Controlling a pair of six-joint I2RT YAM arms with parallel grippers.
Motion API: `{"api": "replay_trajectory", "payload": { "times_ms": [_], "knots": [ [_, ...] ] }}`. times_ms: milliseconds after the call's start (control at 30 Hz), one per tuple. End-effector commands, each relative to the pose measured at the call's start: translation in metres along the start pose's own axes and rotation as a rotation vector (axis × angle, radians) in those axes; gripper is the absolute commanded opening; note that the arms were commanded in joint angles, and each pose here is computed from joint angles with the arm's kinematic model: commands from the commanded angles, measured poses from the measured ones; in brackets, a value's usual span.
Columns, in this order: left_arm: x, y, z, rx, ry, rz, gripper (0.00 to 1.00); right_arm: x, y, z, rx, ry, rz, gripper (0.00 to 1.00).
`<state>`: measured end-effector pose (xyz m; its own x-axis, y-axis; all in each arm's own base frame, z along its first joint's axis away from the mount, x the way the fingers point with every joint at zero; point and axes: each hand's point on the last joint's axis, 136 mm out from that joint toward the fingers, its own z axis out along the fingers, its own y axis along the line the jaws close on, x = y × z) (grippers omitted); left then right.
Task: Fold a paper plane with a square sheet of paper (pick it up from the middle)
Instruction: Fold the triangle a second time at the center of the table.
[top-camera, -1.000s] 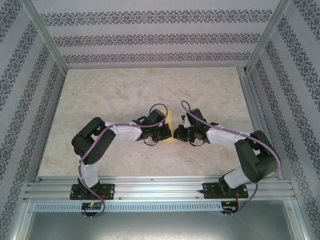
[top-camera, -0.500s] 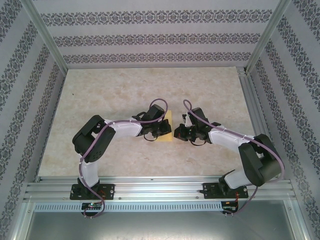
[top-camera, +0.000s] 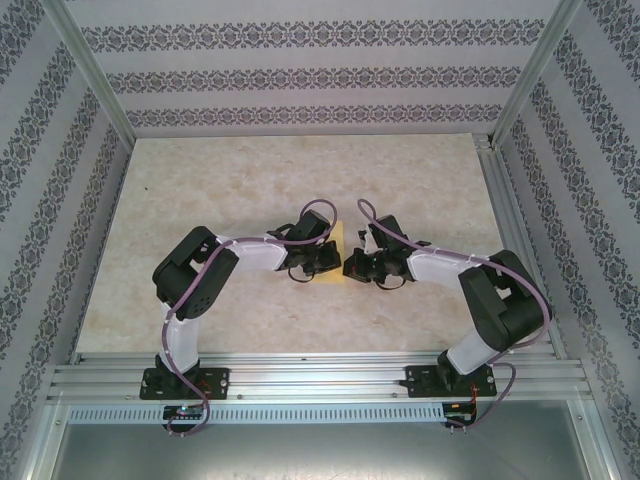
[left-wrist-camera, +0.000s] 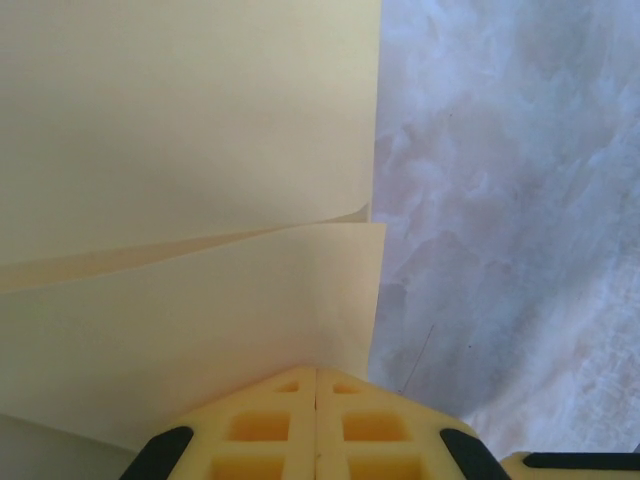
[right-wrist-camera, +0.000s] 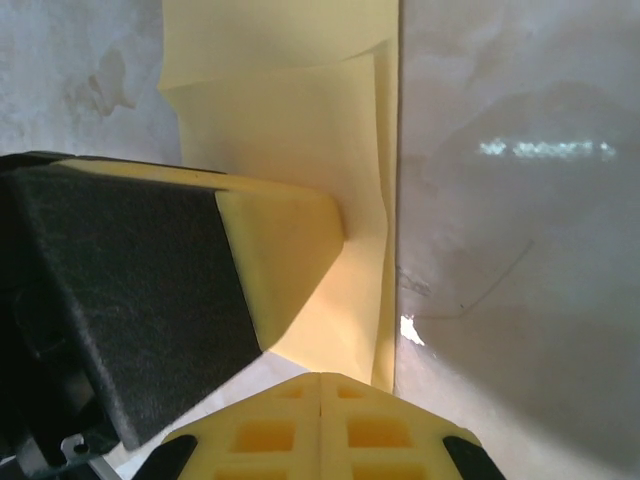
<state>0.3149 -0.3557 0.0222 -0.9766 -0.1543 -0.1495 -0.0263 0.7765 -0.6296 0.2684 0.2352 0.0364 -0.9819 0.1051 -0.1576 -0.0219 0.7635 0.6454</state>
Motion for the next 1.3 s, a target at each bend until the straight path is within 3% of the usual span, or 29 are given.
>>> {"api": "replay_trajectory", "payload": {
  "times_ms": [0,733,1267],
  "knots": [
    [-0.002,0.004,0.001,-0.015,0.012,0.016,0.08,-0.008,0.016,0.005,-0.053,-0.005,-0.028,0.00],
    [-0.006,0.008,-0.001,-0.021,0.008,0.010,0.08,0.029,-0.050,0.024,0.175,0.123,0.038,0.00],
    [-0.028,0.036,-0.005,-0.007,-0.023,0.045,0.12,0.032,-0.057,0.022,0.209,0.137,0.038,0.00]
  ]
}}
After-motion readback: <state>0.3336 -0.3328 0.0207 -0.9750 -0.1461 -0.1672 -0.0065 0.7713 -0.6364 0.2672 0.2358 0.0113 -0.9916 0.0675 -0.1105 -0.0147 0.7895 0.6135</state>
